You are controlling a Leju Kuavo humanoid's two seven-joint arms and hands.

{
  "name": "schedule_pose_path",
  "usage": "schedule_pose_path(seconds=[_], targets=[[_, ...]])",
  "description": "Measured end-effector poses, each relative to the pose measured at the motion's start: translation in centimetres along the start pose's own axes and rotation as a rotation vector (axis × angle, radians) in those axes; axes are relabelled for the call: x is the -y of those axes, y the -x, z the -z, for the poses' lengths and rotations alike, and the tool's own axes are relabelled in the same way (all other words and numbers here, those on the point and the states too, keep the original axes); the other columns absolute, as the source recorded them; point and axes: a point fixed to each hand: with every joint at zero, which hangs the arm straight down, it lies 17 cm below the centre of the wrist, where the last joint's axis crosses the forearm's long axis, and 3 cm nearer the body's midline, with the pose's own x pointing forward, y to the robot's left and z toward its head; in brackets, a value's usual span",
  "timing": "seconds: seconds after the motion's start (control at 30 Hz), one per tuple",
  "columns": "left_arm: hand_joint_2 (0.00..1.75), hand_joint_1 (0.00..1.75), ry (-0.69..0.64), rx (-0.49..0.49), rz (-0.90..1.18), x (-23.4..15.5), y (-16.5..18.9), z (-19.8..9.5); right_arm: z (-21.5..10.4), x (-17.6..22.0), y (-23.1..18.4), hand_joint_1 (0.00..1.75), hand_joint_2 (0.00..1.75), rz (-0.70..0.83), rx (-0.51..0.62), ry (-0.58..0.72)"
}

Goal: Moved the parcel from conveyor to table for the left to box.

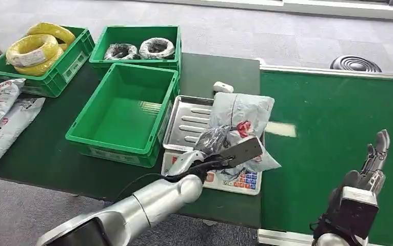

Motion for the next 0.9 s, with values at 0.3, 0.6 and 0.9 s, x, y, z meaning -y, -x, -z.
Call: schedule_pose_path(seconds=[0.3,0.6,0.9], targets=[[1.75,1.75,-0.142,-0.003,0.172,-3.5,1.2,0.8,0.1,-0.8,-0.6,0.00,0.00,0.027,-0.009,0.009],[1.75,1.75,-0.354,0.117,0.126,-10.7,-0.4,1.5,0.5,-1.3,-0.7,0.00,0.00,0.035,-0.019,0.009],[1.75,1.75,-0.695,0.162,0.043,-27.4,-0.7,-0.5,-0.4,-1.1,-0.1,0.00,0.00,0.039,-0.049,0.008]])
